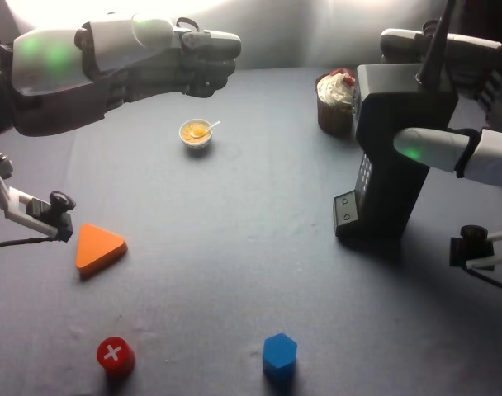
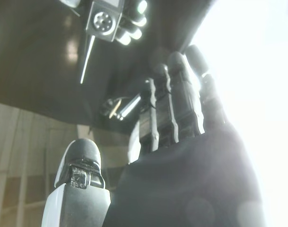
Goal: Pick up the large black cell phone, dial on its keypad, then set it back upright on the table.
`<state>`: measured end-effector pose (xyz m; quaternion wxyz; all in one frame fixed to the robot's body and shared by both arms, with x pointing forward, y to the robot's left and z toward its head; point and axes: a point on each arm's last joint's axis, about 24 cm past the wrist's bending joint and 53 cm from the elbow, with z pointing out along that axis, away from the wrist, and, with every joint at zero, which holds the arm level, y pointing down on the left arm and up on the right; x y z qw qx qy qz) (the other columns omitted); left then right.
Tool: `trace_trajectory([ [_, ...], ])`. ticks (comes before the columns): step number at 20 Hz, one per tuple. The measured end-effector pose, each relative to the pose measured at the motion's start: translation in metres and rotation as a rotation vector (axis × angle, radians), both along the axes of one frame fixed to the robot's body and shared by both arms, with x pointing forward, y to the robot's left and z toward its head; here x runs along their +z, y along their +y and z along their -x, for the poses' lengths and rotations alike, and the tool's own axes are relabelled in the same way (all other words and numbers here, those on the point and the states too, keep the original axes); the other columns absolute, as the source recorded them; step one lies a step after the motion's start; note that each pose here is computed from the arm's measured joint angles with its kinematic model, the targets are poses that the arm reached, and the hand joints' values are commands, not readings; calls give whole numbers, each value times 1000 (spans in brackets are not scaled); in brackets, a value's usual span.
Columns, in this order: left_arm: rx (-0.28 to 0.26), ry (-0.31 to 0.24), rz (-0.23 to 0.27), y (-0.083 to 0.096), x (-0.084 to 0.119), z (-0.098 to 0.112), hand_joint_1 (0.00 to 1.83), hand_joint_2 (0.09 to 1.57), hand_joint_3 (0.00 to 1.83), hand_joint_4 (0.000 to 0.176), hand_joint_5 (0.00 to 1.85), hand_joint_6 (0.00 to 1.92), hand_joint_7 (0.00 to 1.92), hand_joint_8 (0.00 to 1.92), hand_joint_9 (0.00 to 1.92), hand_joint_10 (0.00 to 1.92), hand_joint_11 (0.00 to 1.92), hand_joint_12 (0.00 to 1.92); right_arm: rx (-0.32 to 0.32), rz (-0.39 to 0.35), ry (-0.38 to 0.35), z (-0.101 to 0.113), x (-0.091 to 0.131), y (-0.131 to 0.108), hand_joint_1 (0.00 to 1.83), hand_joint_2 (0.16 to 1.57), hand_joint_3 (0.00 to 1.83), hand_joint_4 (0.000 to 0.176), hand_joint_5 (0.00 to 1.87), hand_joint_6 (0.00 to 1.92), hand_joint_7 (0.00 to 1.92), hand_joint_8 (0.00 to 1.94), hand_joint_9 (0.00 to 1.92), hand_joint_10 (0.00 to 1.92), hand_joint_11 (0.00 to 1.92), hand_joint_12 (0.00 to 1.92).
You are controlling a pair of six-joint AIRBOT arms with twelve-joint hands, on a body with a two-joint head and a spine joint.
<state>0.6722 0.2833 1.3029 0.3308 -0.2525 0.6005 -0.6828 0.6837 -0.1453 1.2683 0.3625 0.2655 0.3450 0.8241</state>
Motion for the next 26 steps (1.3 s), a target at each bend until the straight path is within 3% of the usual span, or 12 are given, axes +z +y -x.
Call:
trace_trajectory([
  [2, 0, 0, 0, 0, 0, 0, 0, 1221, 0, 26, 295, 1, 296, 1, 276, 3, 0, 636, -1, 2, 1, 0, 0, 0, 933, 1071, 0, 0, 581, 0, 499, 0, 486, 1, 190, 967],
  [3, 0, 0, 1, 0, 0, 0, 0, 1216, 0, 29, 279, 4, 331, 11, 315, 14, 0, 685, -1, 2, 1, 0, 0, 0, 903, 1015, 0, 9, 551, 2, 485, 0, 440, 0, 118, 980],
  [4, 0, 0, 1, 0, 0, 0, 0, 1218, 0, 27, 284, 6, 330, 8, 315, 12, 0, 692, -2, 2, 0, 0, 0, -1, 892, 987, 0, 49, 551, 1, 461, 0, 428, 0, 81, 1014],
  [5, 0, 0, 1, 0, 0, 0, 0, 1218, 0, 25, 292, 6, 347, 10, 331, 13, 0, 708, -3, 3, -2, 0, 1, -2, 891, 957, 0, 77, 521, 0, 438, 0, 411, 0, 40, 1033],
  [8, 0, 0, 1, 0, 0, 0, 0, 1214, 0, 31, 269, 1, 350, 3, 334, 5, 0, 692, -6, 4, -4, 0, 2, -3, 792, 926, 0, 137, 350, 0, 278, 0, 262, 0, 0, 771],
  [11, 0, 0, 1, 0, 0, 0, 0, 1214, 1, 31, 292, 6, 358, 1, 346, 5, 0, 745, 5, 10, -2, 3, -1, 0, 708, 893, 0, 164, 271, 1, 184, 2, 149, 1, 0, 521],
  [13, 0, 0, 0, 0, 0, 0, 0, 1214, 0, 34, 292, 2, 355, 0, 346, 2, 0, 767, 5, 16, -1, 3, -2, 0, 641, 887, 0, 175, 186, 0, 122, 1, 80, 0, 0, 398],
  [16, 0, 0, 1, 0, 0, 0, 0, 1218, 1, 31, 303, 2, 370, 3, 365, 6, 0, 776, -5, 21, -3, 3, -3, -5, 580, 841, 0, 176, 76, 8, 8, 0, 1, 0, 0, 39],
  [19, -4, 2, 6, -2, 0, 1, 0, 1219, 0, 26, 272, 1, 328, 2, 318, 1, 0, 685, -15, 42, 10, 4, -10, -8, 492, 813, 0, 169, 18, 0, 0, 0, 0, 0, 0, 0],
  [21, -8, 4, 4, -4, -1, 1, 0, 1224, 2, 21, 287, 6, 333, 3, 321, 3, 0, 703, -22, 79, 14, 8, -17, -10, 427, 800, 0, 153, 0, 0, 0, 0, 0, 0, 0, 0],
  [25, -14, 8, 11, -8, -2, 3, 0, 1221, 0, 24, 295, 4, 320, 1, 319, 1, 0, 731, -48, 171, 67, 15, -38, -17, 259, 821, 0, 156, 0, 0, 0, 0, 0, 0, 0, 0],
  [26, -19, 11, 12, -9, -2, 4, 0, 1220, 0, 29, 276, 0, 331, 6, 328, 5, 0, 727, -56, 182, 78, 16, -41, -20, 254, 814, 0, 145, 0, 0, 0, 0, 0, 0, 0, 0],
])
